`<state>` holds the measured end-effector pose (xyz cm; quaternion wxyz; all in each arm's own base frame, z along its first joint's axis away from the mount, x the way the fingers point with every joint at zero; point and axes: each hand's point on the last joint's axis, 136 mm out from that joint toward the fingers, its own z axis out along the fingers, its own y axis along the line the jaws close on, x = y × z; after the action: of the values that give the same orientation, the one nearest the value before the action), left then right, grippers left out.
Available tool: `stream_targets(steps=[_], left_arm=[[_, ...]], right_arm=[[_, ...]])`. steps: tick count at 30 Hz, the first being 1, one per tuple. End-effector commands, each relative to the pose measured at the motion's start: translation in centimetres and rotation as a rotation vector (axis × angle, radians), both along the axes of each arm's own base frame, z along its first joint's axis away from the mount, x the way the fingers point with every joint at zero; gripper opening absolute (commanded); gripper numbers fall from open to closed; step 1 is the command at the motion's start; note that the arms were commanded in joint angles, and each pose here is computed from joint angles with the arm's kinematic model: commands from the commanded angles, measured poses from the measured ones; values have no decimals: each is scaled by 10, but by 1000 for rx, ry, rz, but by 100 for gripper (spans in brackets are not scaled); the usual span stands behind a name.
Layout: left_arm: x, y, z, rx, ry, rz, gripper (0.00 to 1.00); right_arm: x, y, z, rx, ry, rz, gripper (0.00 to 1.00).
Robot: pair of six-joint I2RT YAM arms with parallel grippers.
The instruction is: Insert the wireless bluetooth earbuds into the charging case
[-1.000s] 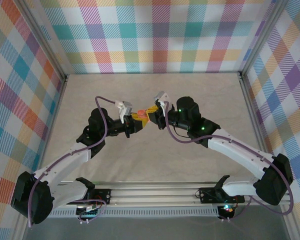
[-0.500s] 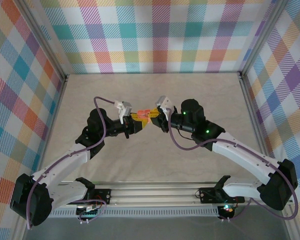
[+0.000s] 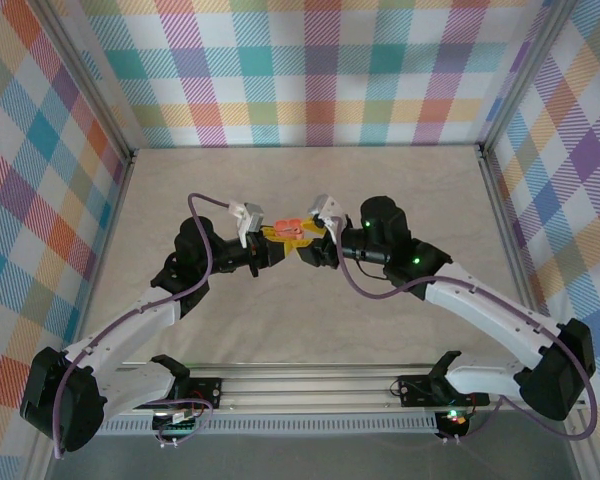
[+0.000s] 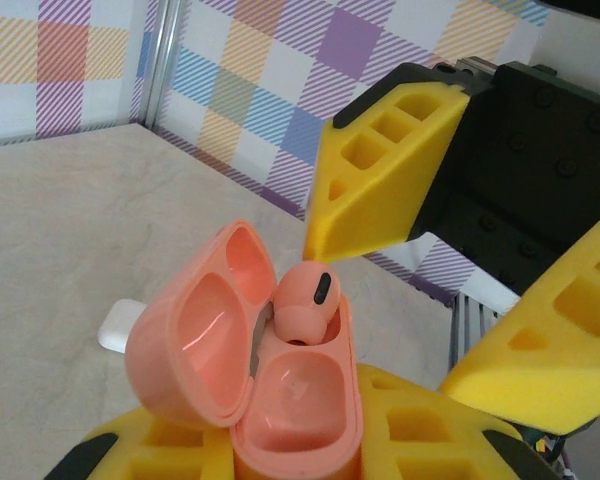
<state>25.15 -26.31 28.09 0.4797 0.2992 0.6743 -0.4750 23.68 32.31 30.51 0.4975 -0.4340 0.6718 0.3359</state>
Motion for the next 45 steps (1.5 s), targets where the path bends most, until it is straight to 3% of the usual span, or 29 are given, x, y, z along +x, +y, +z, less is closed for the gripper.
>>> stream_targets(steps=[1,8,16,36,39,45], left_arm=[[-3,1,15,-26,-59,-1,0],[-10,0,30,-66,-83,-27,0],[-23,-5,59,-155,-74,-115,0],[-27,-10,80,-214,-24,-148,0],[-18,-6,66,-158,-3,-74,0],[1,27,25,38,21,192,0]], right_arm=[[-6,-12,43,116,46,-8,50],[-3,-36,66,283,296,97,53],[-15,-26,57,356,515,317,56],[-23,-7,33,317,512,380,52],[-12,-6,28,311,524,303,52],[49,-22,-8,249,587,-100,53]])
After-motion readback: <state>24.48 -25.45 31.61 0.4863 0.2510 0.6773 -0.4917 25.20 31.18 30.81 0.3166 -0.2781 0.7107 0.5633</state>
